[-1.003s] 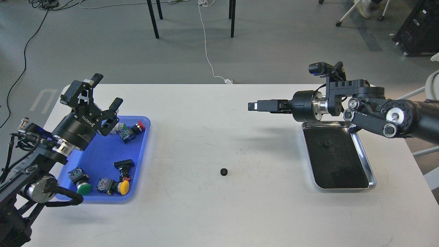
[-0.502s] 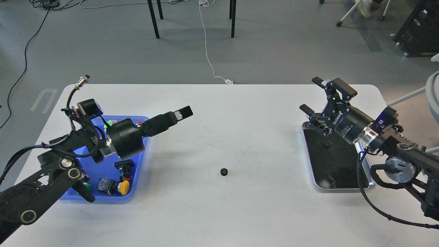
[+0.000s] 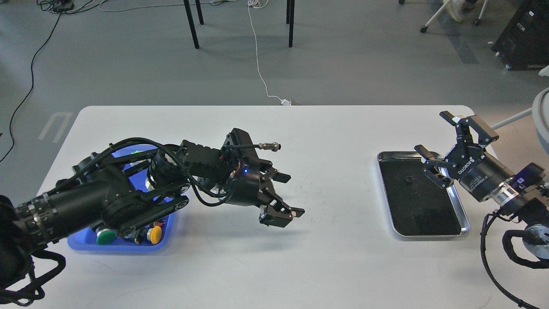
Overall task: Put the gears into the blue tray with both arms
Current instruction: 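Lower the left gripper and grasp the black gear on the table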
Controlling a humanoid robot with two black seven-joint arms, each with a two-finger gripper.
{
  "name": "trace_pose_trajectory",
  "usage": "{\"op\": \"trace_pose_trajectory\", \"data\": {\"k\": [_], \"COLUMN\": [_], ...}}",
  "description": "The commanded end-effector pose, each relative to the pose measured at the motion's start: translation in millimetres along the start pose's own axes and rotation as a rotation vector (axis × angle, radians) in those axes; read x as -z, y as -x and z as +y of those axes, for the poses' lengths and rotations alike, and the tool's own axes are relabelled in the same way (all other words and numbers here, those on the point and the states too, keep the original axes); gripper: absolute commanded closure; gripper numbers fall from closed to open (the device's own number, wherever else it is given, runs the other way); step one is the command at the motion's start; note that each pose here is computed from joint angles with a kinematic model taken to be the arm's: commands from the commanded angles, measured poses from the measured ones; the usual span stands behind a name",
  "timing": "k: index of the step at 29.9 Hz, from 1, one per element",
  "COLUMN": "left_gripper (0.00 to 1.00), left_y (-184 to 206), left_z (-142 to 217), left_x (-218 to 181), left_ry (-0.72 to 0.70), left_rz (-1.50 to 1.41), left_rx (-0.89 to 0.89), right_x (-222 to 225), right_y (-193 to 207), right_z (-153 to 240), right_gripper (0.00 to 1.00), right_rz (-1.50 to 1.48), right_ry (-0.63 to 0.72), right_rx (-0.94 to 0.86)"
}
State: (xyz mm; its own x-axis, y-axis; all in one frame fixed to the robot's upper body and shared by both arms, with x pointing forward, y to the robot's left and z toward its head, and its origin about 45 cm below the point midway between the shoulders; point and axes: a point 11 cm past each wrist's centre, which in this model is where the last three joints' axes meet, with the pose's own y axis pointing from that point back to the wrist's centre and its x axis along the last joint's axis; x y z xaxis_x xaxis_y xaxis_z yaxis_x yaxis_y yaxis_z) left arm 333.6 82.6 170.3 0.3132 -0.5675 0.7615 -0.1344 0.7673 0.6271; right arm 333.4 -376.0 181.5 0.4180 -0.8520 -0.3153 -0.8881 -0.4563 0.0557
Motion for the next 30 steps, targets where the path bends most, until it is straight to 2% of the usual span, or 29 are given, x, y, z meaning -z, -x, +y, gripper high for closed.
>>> {"op": "trace_pose_trajectory", "data": {"k": [1,14,17,25,30], "left_gripper": [0.10,0.23,0.31,0.35,0.43], "left_y": [11,33,38,49,53], "left_z": [-19,-23,-22,-22,-22], "left_x": [-7,7,9,11,13], "left_ry": [0.024,-0.017,-0.023,-0.032,-0.040], "left_rz": [-0.026,0.005,0.014,0.037,0.047], "left_rx": [0.051,0.096,0.105,0.119,0.124], "right_x": [1,1,1,4,4], "right_y": [-1,-1,0,1,1], "right_z": [0,0,0,-2,-2], "right_gripper": [0.02,0.02,0.02,0.02,0.02], "right_rz": [0.001,0.003,0.003,0.005,0.005], "right_ry": [-0.002,-0.003,-0.003,-0.010,-0.010], "right_rx": [-0.002,-0.002,0.001,0.007,0.007]}}
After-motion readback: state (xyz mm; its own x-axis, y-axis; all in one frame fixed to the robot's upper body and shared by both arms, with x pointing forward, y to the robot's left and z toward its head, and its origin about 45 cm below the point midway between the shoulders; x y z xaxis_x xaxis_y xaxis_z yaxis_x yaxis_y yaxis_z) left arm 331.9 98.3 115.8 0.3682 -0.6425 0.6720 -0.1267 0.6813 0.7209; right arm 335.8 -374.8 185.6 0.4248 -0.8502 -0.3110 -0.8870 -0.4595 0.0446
